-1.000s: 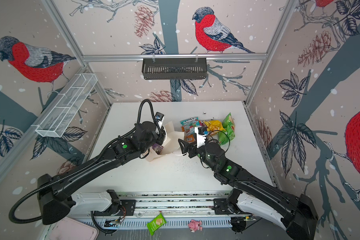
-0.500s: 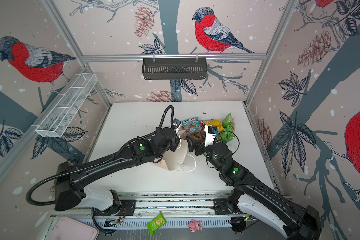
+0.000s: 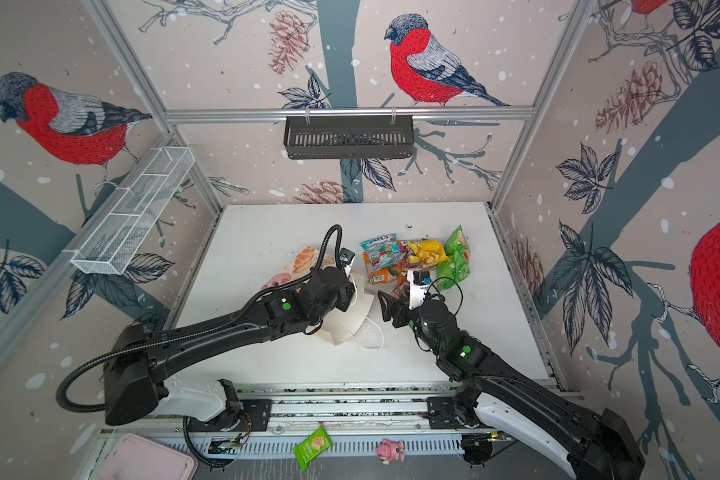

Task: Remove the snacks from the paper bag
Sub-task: 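Move the right gripper back toward the bag while the left tilts it, then lower the right gripper into the bag toward the purple packet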

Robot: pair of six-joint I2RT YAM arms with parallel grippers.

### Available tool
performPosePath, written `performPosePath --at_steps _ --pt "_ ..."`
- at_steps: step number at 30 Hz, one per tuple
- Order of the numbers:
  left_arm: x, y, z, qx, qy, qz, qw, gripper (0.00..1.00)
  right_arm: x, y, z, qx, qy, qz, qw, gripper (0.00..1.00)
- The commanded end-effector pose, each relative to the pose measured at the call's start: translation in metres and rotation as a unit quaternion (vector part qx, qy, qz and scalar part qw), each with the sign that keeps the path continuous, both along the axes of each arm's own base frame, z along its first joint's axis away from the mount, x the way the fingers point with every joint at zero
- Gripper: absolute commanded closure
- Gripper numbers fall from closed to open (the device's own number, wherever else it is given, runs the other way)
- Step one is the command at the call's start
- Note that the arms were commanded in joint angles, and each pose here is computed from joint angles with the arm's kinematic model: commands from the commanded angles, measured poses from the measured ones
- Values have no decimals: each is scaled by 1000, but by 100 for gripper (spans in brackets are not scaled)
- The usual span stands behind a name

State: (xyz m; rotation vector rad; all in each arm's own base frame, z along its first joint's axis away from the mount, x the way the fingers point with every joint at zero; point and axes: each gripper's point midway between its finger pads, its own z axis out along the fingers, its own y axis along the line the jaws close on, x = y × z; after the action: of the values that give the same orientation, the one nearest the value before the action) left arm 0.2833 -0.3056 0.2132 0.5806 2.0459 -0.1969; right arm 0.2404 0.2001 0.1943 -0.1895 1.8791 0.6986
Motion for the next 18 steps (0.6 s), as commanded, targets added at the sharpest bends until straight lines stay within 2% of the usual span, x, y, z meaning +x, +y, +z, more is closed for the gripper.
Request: performPosePath --at_steps 1,7,14,18 --pt "9 1 19 -52 -19 21 998 100 -2 11 8 27 -18 22 999 19" --pt "17 27 32 -92 -27 34 995 100 -14 47 3 33 -21 87 995 27" --pt "17 25 30 -78 -22 17 997 100 -32 88 1 52 -32 159 985 35" --pt "17 27 30 -77 -19 21 997 100 -33 109 -3 62 -35 174 982 38"
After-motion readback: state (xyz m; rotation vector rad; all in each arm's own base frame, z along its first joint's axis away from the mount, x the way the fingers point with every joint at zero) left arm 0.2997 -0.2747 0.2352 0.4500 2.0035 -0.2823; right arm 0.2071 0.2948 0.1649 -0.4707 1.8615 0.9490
